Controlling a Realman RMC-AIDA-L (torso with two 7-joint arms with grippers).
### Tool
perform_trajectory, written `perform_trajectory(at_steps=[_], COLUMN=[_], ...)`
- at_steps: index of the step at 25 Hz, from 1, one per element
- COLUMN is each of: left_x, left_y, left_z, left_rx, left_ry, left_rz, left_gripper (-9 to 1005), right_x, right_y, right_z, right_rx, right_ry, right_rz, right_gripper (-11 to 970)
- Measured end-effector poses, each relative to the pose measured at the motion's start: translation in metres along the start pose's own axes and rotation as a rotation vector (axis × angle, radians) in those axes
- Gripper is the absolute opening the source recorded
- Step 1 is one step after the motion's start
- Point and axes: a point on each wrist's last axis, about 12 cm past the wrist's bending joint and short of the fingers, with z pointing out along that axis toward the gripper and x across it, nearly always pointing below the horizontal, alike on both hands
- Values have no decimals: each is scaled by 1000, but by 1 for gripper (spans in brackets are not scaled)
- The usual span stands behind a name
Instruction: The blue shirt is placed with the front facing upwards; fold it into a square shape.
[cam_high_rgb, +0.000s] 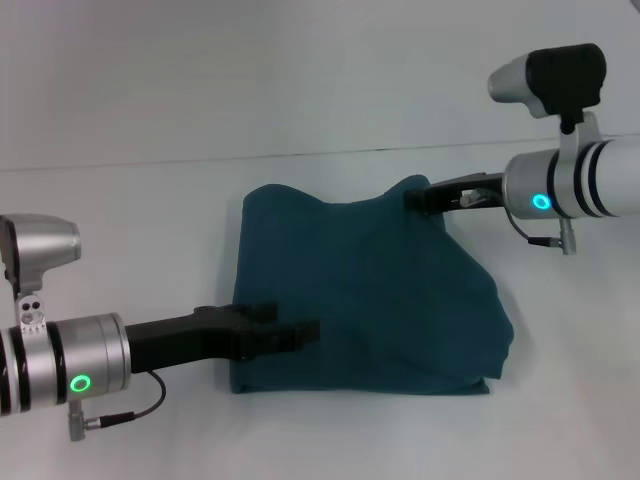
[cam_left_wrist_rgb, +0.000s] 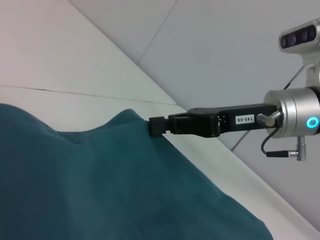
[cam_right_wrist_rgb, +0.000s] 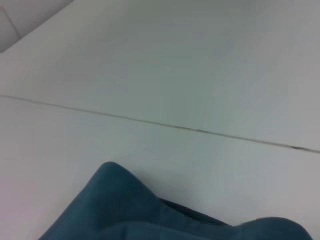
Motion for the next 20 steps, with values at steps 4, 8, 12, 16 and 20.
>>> perform_trajectory(at_steps=[4, 8, 12, 16, 20], left_x=[0, 0, 0, 0, 0], left_y=[0, 0, 0, -1, 0], left_z=[0, 0, 0, 0, 0], left_rx=[0, 2, 2, 3, 2], left_ry=[-1, -2, -3, -3, -5], left_rz=[-1, -4, -10, -10, -11], left_gripper=[936, 937, 937, 937, 936], right_x=[-2, 1, 6, 7, 5], right_y=[4, 4, -2, -11, -21], right_z=[3, 4, 2, -3, -12], right_rx=[-1, 7, 20, 54, 79], right_ry=[8, 19, 23, 2, -36], right_rz=[-26, -27, -13, 11, 35], right_gripper=[75, 93, 112, 167, 331])
